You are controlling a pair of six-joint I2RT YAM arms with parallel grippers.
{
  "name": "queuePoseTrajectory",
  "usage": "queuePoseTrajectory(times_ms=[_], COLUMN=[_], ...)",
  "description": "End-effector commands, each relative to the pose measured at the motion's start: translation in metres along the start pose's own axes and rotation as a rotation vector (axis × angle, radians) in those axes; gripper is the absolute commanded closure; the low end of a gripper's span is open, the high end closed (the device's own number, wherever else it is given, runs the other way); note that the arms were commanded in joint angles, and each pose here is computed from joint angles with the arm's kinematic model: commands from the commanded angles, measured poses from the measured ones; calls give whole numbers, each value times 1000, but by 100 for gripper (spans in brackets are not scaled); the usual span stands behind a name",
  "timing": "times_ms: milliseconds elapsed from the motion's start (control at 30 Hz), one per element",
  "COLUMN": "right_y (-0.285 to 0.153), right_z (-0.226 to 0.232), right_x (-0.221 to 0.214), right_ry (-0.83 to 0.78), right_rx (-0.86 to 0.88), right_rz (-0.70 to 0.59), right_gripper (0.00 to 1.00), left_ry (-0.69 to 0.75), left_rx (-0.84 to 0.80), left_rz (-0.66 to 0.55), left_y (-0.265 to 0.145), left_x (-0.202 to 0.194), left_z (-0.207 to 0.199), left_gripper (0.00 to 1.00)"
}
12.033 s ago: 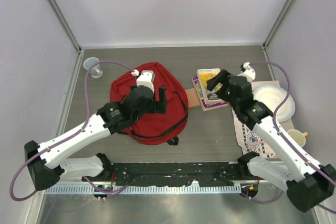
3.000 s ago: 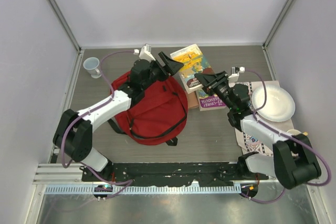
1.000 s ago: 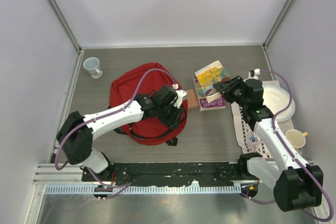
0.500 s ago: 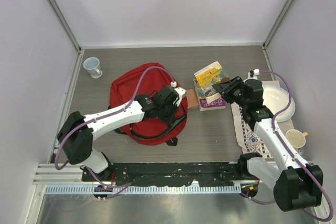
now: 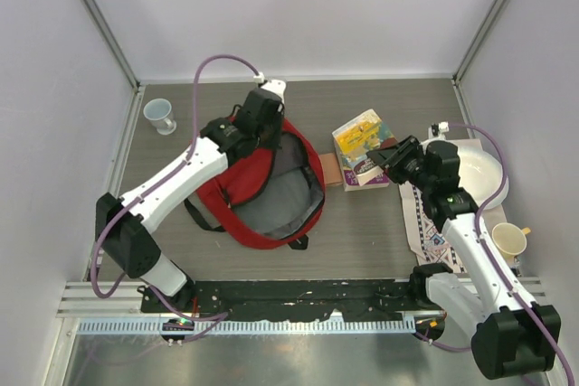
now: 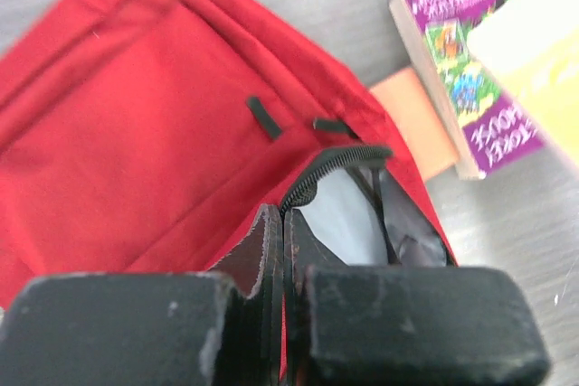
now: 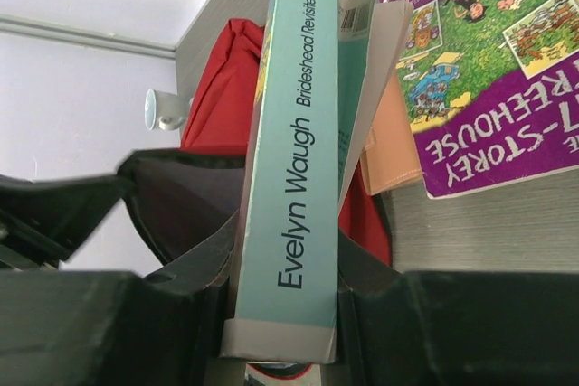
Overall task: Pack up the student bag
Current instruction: Place the book in the student bag.
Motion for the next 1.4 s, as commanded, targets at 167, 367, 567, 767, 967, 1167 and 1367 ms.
queuePoseTrajectory(times_ms=[167,367,567,767,967,1167,1367], right_y=[-39,-60,-83,-94,-75,-47,-19], right_z=[69,79,88,88,70,64,59], right_x=[1,-14,-20,-26,-41,-67,-89], right_ry=[-109,-117,-153,-163,-74,-78,-22], right_rx=[347,458,513,542,542,493,486], right_rz=[131,308,369,418,509,574,580], right_gripper=[99,99,99,99,99,99,99], left_ry=[-100,-168,-203,-230,-242,-249,-249], left_rx=[48,69,121,124,102,89,89], left_rz=[-239,-338,-346,-376,-383,-384,-390], left_y=[-43,-64,-70,-78,-81,-83,-87], left_x=[70,71,66,64,62,60,59], left_z=[14,22,29,32,31,30,32], left_gripper=[100,100,100,100,100,100,100])
Point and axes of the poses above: each gripper's point midway between its finger pads, its own y axis out along the fingers, its own z axis along the line the jaws close on, x = y × z, the point moved 8 cm from there along -y, back along the fingers, and after that the axes turned 6 degrees about y, right-handed, at the moved point
